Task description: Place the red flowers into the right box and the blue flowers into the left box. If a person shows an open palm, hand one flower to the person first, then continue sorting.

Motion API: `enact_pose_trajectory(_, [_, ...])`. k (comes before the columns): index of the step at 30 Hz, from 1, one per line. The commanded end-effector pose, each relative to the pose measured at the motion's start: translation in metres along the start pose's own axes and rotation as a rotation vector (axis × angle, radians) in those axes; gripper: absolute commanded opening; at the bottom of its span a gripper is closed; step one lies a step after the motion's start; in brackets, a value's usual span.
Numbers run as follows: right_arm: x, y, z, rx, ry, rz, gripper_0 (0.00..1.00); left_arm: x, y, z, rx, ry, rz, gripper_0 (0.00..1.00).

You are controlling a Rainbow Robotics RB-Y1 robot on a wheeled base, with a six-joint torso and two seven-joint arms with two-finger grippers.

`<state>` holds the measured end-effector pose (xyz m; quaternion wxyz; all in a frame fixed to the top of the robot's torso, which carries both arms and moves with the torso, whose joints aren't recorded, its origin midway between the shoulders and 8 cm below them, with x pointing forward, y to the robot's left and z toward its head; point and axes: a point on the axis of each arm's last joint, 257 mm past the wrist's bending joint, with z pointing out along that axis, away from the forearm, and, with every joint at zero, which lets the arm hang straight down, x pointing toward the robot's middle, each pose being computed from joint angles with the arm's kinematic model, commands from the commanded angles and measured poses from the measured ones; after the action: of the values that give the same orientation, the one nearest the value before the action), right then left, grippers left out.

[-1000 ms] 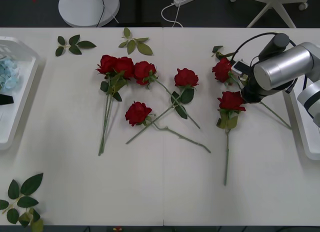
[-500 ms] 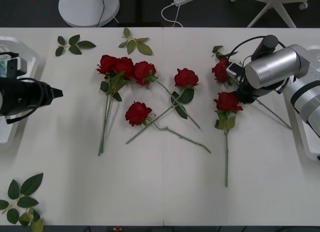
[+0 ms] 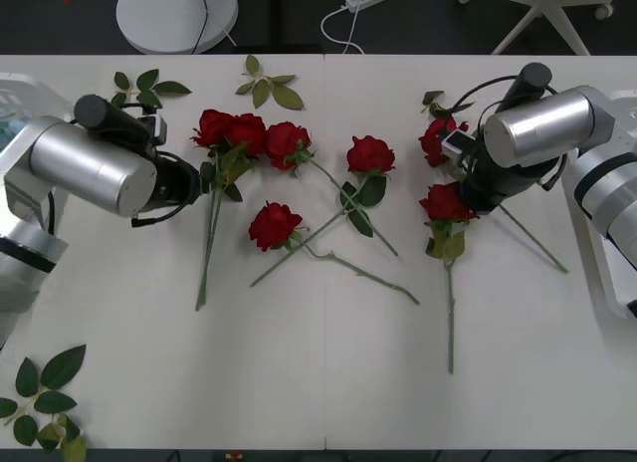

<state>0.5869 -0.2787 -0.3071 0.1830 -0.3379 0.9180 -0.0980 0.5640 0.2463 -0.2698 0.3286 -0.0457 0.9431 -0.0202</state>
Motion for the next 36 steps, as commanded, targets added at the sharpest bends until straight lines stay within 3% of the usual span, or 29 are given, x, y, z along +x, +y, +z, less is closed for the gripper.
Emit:
enact_pose_trajectory(1, [-0.035, -0.033, -0.054, -0.024, -0.065, 0.018, 0.00, -0.023, -0.034, 0.010, 0.027, -0.041, 0.020, 1.00])
enact_pose_trajectory(8, [-0.025, -0.056, -0.107, -0.122, -0.058, 0.111, 0.00, -0.017, -0.051, 0.032, 0.037, -0.054, 0.059, 1.00])
enact_pose_trajectory(14, [0.029, -0.106, -0.150, -0.140, -0.019, 0.232, 0.00, -0.009, -0.039, 0.048, -0.056, -0.048, 0.141, 1.00])
enact_pose_trajectory(25, [0.147, -0.209, -0.191, 0.063, 0.066, 0.431, 0.00, 0.012, -0.026, 0.064, -0.092, 0.012, 0.150, 0.98])
enact_pose_trajectory(27, [0.167, -0.222, -0.182, 0.101, 0.073, 0.471, 0.00, 0.017, -0.027, 0.065, -0.080, 0.029, 0.134, 0.46])
enact_pose_trajectory(28, [0.173, -0.227, -0.180, 0.114, 0.075, 0.481, 0.00, 0.017, -0.026, 0.065, -0.080, 0.030, 0.131, 0.37])
enact_pose_trajectory(30, [0.189, -0.238, -0.166, 0.157, 0.079, 0.517, 0.00, 0.022, -0.025, 0.068, -0.082, 0.042, 0.122, 0.10])
enact_pose_trajectory(32, [0.201, -0.246, -0.155, 0.190, 0.080, 0.541, 0.00, 0.028, -0.022, 0.071, -0.075, 0.058, 0.102, 0.00])
enact_pose_trajectory(36, [0.221, -0.262, -0.132, 0.273, 0.076, 0.567, 0.00, 0.035, -0.019, 0.082, -0.042, 0.062, 0.058, 0.00])
